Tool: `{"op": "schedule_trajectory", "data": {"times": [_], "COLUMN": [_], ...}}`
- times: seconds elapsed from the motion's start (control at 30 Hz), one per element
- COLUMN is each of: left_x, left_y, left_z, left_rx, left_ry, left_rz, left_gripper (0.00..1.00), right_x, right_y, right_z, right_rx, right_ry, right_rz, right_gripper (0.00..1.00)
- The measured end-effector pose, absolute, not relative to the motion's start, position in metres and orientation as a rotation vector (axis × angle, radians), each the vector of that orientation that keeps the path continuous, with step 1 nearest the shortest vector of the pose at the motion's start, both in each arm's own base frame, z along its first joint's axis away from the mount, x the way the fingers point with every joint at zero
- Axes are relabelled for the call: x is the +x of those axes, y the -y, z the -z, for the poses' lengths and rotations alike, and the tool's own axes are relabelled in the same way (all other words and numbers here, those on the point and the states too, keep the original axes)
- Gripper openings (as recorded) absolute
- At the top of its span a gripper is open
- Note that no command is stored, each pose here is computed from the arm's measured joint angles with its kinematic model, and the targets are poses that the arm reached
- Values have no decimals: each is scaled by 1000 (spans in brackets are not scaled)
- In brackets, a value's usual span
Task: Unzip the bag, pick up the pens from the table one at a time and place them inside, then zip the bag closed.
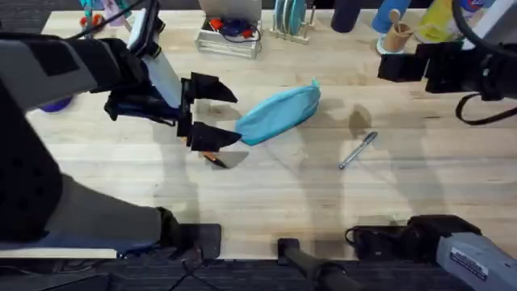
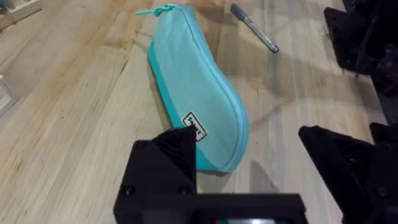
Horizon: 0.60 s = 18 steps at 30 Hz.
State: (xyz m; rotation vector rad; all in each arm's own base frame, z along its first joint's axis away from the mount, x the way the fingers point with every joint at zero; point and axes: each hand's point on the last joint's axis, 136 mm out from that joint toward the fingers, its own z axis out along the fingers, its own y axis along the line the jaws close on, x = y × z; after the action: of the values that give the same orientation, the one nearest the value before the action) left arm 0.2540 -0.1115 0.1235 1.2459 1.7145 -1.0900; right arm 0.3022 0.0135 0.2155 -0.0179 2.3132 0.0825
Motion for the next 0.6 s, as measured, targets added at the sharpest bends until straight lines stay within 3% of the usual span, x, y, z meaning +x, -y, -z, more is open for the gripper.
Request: {"op": "schedule_trajectory", "data": {"times": [0.6], "left_x": [257], "left_y": [125], "left_z": [-107], "left_rx": [1425], "left_ry": [-1623], "left_rz": [1011], "left_gripper": [997], "right_x": [302], "right_y": [-13], "right_z": [-215], "right_rx": [-18], "right_ry": [-2314], "right_rz": [-83], "right_gripper": [998]}}
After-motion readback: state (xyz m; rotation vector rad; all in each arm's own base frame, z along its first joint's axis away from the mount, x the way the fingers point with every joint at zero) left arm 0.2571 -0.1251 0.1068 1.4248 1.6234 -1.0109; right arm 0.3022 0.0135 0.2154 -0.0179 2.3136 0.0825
